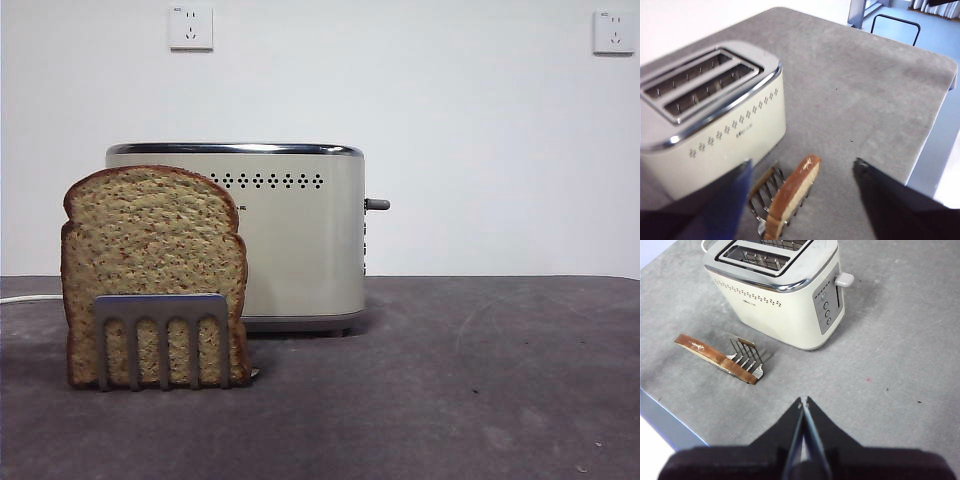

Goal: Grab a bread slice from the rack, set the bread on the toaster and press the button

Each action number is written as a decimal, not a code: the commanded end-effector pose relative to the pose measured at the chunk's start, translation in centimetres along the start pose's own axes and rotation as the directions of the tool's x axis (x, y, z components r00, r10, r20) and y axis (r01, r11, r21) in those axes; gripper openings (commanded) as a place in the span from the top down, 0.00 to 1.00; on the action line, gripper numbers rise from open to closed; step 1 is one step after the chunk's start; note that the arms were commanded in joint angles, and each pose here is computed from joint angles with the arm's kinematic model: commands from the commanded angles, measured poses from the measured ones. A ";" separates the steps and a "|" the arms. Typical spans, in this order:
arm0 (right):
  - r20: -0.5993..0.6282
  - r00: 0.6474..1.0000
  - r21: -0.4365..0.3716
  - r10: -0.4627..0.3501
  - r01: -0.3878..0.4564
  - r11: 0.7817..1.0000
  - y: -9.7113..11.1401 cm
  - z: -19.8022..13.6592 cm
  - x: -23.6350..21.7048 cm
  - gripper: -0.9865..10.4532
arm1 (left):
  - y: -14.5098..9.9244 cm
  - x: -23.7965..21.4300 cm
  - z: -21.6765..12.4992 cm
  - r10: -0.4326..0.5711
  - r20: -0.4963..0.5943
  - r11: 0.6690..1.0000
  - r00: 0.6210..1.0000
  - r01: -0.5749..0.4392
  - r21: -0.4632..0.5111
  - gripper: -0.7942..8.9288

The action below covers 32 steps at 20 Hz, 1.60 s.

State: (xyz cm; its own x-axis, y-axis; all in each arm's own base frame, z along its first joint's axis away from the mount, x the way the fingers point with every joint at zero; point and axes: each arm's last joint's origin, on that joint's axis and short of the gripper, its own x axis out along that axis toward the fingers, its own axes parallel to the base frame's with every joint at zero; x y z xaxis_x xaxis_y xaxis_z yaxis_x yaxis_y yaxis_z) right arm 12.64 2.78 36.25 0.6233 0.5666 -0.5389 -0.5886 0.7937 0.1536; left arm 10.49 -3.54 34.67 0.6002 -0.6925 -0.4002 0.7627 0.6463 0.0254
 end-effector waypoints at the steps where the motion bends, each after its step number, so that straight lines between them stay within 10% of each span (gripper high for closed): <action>1: 0.001 1.000 -0.008 0.005 -0.004 1.000 0.1 0.0 0.0 0.92 | 0.1 0.5 1.4 -0.014 -0.035 0.997 0.999 0.016 0.071 0.26; 10: -0.009 1.000 -0.002 0.006 -0.006 1.000 0.1 -0.1 0.0 0.92 | -0.4 7.5 4.5 -0.051 -0.352 0.945 0.935 0.159 0.286 0.26; 22: -0.008 1.000 -0.002 0.008 -0.008 1.000 0.1 -0.1 0.0 0.92 | -0.3 19.0 0.1 -0.047 -0.703 0.880 0.709 0.363 0.307 0.28; 28: -0.008 1.000 -0.002 0.008 -0.008 1.000 0.1 -0.1 0.0 0.92 | -0.3 19.7 -0.3 -0.053 -0.718 0.880 0.694 0.373 0.295 0.88; 32: -0.008 1.000 -0.002 0.008 -0.008 1.000 0.1 -0.1 0.0 0.92 | -0.2 19.7 -0.3 -0.050 -0.716 0.880 0.696 0.370 0.298 0.93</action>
State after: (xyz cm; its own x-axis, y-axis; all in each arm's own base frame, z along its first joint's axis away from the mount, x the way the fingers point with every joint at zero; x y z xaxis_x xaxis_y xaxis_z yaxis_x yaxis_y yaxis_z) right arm 12.54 2.77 36.15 0.6144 0.5676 -0.5480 -0.5887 0.7922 0.1605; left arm 22.00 -17.22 26.58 0.2068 -0.2821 -0.9368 0.9631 0.2274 0.1441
